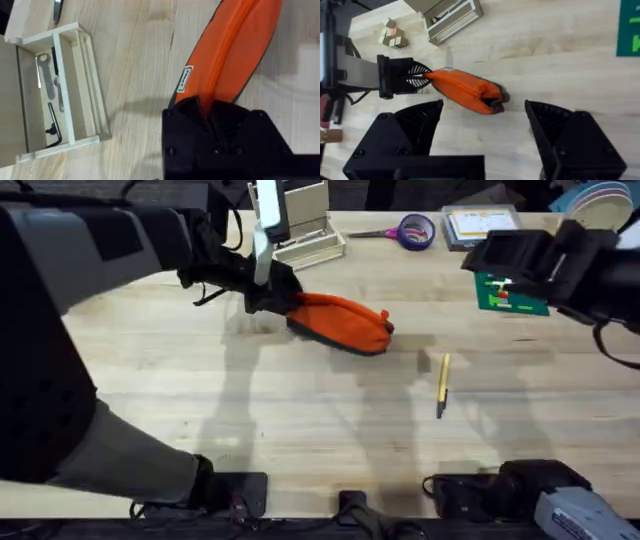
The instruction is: Unzip the bag, pick up the pens from the table one at a time and place them inside, then zip the bag closed.
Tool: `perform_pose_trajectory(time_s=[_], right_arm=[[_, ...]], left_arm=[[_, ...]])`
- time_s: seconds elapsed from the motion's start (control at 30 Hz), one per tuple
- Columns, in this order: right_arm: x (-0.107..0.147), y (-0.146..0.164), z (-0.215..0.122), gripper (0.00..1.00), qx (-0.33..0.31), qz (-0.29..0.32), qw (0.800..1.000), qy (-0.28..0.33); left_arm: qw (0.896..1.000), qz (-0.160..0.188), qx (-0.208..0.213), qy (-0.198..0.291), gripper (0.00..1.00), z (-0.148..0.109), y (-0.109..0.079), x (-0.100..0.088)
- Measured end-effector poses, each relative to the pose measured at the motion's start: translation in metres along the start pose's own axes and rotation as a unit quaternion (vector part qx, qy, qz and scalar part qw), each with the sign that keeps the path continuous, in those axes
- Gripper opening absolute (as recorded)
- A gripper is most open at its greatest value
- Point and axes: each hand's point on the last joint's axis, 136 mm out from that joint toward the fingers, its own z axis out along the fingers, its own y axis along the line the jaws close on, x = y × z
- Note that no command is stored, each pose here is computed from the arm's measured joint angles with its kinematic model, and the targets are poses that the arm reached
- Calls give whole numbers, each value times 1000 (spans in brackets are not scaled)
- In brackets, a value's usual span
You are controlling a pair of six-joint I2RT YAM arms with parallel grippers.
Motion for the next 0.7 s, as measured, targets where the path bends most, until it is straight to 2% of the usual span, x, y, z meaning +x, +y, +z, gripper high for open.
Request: perform_pose_trajectory(time_s=[0.7], right_arm=[[13,-15,39,997,13,51,996,74]], left_arm=[[1000,0,0,0,41,0,0,0]])
